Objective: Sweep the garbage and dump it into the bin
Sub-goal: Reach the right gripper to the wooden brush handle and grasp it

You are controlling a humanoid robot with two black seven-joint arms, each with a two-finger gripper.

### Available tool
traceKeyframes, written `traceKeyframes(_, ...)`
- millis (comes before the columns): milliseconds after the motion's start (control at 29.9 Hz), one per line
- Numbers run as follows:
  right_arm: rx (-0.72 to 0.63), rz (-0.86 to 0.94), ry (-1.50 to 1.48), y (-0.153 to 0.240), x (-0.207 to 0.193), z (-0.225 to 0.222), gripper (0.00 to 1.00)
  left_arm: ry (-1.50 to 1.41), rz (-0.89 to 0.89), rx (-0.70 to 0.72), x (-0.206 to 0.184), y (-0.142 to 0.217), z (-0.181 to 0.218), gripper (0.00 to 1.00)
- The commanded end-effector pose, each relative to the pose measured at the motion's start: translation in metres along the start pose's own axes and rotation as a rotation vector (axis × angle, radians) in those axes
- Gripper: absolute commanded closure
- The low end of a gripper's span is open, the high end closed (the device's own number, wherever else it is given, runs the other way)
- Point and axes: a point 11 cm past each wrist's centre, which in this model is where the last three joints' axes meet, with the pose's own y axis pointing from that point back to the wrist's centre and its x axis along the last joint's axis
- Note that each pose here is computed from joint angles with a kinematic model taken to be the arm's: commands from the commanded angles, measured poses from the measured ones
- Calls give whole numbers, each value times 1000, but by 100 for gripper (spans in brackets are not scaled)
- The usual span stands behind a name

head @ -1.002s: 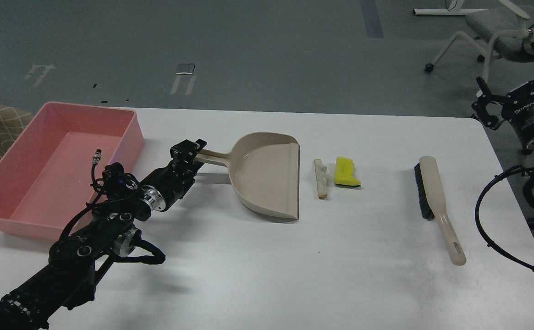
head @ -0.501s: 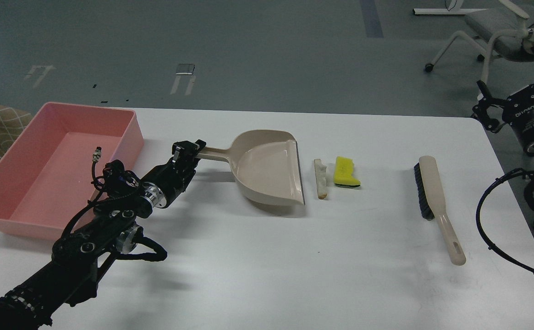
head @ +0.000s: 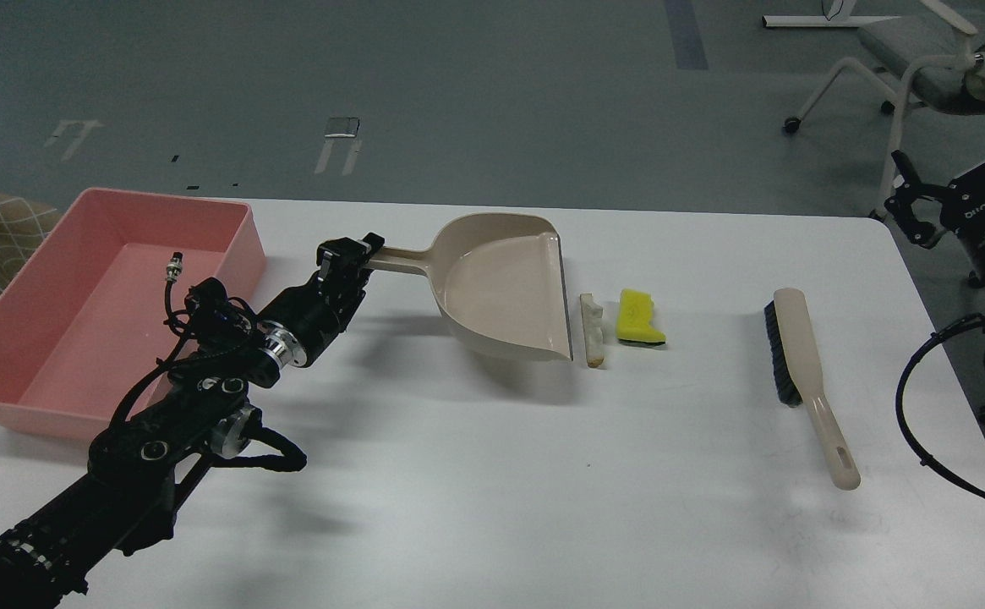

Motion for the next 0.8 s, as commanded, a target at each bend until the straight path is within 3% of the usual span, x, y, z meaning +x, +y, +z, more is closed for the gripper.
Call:
traceKeyframes(0,-89,18,202,14,14,-10,0,-26,-9,-24,5,4,10,100)
traceKeyframes(367,-382,-55,1024,88,22,-56,0,-129,-48,-26,1,9,7,100)
traceKeyframes(634,-643,-354,1424,111,-11,2,0,-150,-47,6,-7,10,-6,100)
traceKeyframes(768,-712,-437,1586,116,-31,29,0,-152,-46,7,-10,10,-8,100)
